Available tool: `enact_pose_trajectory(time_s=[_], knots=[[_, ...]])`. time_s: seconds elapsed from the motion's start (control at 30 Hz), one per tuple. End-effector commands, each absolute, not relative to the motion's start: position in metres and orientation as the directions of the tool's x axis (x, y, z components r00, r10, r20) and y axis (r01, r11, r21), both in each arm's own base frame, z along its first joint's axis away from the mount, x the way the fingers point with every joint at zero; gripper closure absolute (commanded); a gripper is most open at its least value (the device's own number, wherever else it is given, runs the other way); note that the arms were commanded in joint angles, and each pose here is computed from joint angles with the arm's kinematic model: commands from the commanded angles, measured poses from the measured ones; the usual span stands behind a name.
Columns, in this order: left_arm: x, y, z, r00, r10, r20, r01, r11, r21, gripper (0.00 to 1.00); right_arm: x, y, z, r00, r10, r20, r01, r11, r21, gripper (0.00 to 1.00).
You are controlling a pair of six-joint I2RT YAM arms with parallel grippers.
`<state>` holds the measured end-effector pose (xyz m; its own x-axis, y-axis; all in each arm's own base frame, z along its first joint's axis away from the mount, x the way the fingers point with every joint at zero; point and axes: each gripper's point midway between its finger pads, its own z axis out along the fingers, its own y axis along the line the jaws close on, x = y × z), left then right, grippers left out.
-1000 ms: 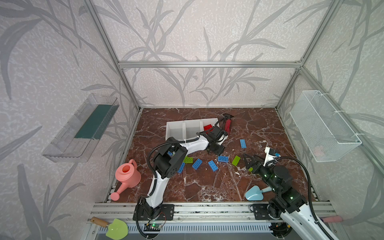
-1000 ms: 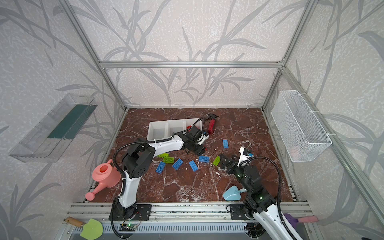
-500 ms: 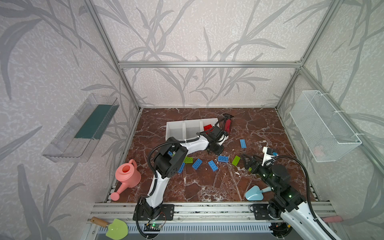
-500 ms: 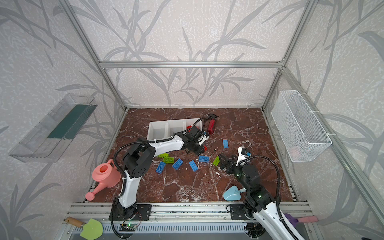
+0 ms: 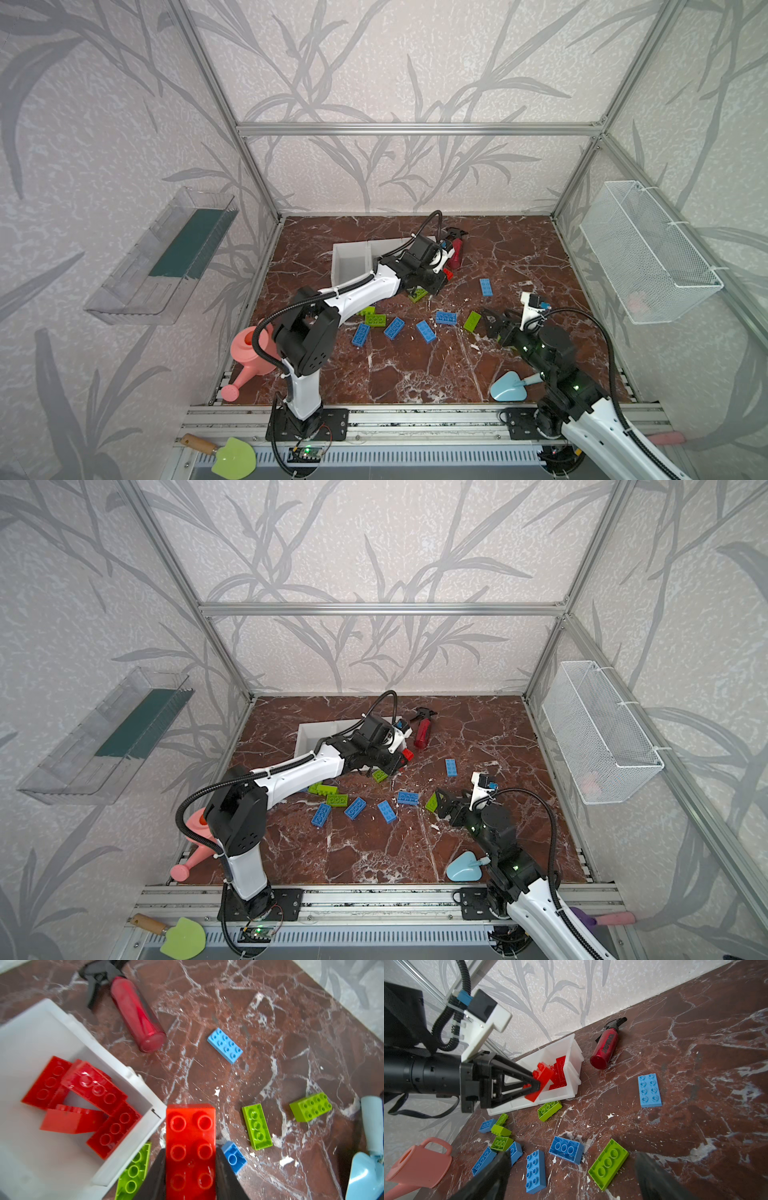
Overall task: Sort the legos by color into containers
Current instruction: 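Carry the red brick with the left gripper into the spray-bottle compartment and release, then withdraw the left gripper while the right gripper reaches toward a lime-green brick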
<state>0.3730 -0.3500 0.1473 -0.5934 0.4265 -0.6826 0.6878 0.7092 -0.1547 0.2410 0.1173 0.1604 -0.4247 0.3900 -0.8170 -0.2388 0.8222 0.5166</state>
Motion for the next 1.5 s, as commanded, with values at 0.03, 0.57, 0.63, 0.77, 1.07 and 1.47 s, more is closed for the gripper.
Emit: enact_pose_trajectory(time_s=[0.03, 0.57, 0.63, 0.77, 1.07, 1.47], knots=[[0.407, -0.321, 0.161, -0.650, 0.341, -0.679, 0.570, 0.809, -0.139, 0.73, 0.246, 0.121, 0.181, -0.386, 0.393, -0.835, -0.277, 0.814, 0.511, 0.06], [0.469, -0.286, 0.121, -0.789, 0.256, -0.558, 0.335, 0.941, -0.042, 0.66, 0.249, 0.126, 0.177, -0.405, 0.363, -0.839, -0.286, 0.821, 0.494, 0.05], [0.472, -0.286, 0.120, -0.790, 0.258, -0.556, 0.335, 0.941, -0.040, 0.61, 0.247, 0.128, 0.180, -0.402, 0.361, -0.841, -0.304, 0.814, 0.495, 0.04], [0.476, -0.282, 0.122, -0.792, 0.252, -0.556, 0.325, 0.945, -0.036, 0.48, 0.247, 0.127, 0.180, -0.404, 0.357, -0.842, -0.301, 0.817, 0.492, 0.03], [0.464, -0.274, 0.153, -0.776, 0.209, -0.595, 0.308, 0.949, -0.068, 0.37, 0.252, 0.137, 0.172, -0.478, 0.323, -0.817, -0.294, 0.817, 0.495, 0.01], [0.387, -0.223, 0.259, -0.695, 0.073, -0.715, 0.259, 0.954, -0.154, 0.31, 0.271, 0.196, 0.143, -0.667, 0.046, -0.744, -0.340, 0.869, 0.360, 0.01]])
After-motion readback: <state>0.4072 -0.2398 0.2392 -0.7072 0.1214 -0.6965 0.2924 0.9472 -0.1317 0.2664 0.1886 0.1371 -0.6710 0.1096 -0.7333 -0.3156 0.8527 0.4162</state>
